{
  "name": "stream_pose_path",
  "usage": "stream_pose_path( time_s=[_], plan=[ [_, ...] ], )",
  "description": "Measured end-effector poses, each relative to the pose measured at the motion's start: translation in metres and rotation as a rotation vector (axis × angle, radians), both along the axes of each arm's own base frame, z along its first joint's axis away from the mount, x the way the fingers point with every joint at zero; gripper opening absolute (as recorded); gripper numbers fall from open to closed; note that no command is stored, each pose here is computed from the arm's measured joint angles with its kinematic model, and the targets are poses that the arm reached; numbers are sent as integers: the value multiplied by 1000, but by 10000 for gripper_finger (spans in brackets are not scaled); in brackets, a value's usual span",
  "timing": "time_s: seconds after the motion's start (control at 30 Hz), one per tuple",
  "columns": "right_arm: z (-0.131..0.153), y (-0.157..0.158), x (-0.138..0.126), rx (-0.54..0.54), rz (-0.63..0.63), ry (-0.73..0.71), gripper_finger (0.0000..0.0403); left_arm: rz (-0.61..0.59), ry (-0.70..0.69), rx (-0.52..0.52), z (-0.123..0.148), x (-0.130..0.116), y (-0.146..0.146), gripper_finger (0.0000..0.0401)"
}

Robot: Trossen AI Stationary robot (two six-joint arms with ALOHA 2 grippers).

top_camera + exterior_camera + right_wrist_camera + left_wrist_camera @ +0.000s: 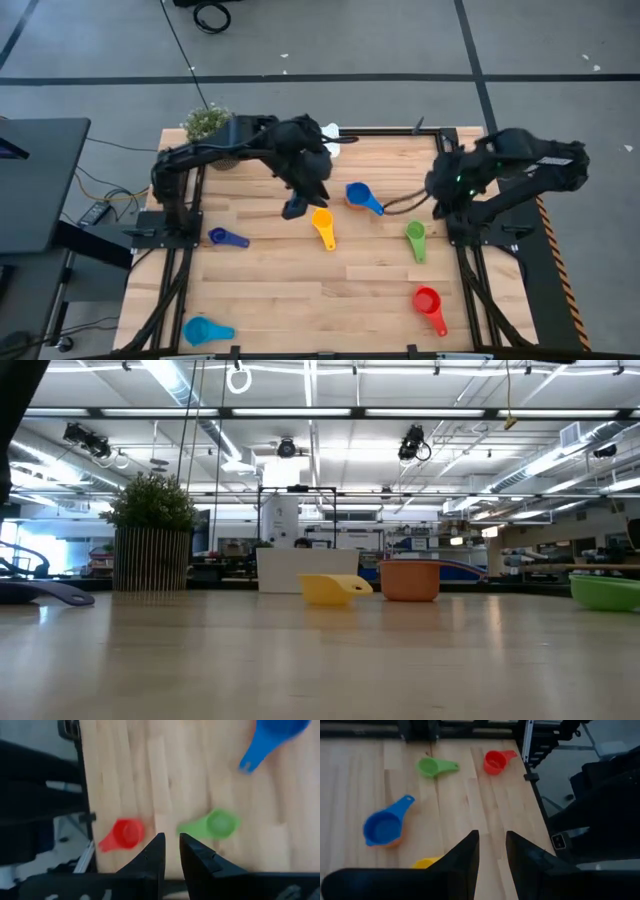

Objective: Nest measuring cups in basket
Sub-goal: Stack the red measuring cup on top of the blue measuring cup

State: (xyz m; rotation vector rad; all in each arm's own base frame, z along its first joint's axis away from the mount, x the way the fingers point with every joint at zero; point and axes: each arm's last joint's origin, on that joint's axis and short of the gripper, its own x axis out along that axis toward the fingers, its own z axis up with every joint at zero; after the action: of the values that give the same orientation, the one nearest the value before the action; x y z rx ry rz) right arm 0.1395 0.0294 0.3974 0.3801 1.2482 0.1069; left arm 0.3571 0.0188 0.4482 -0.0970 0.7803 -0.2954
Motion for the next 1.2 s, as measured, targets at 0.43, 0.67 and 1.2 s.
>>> stream_pose_path(
  time_s=[0.43, 0.67, 1.2],
  plan=[
    [-56, 53, 4, 147, -72, 271, 58, 15, -89, 29, 32, -39, -2, 103],
    [-86, 74, 10, 218, -241, 333, 58, 8, -84, 36, 33, -43, -3, 103],
    [-165, 94, 20, 56, -365, 559, 58, -8, -32, 47, 29, -46, -3, 103]
  ],
)
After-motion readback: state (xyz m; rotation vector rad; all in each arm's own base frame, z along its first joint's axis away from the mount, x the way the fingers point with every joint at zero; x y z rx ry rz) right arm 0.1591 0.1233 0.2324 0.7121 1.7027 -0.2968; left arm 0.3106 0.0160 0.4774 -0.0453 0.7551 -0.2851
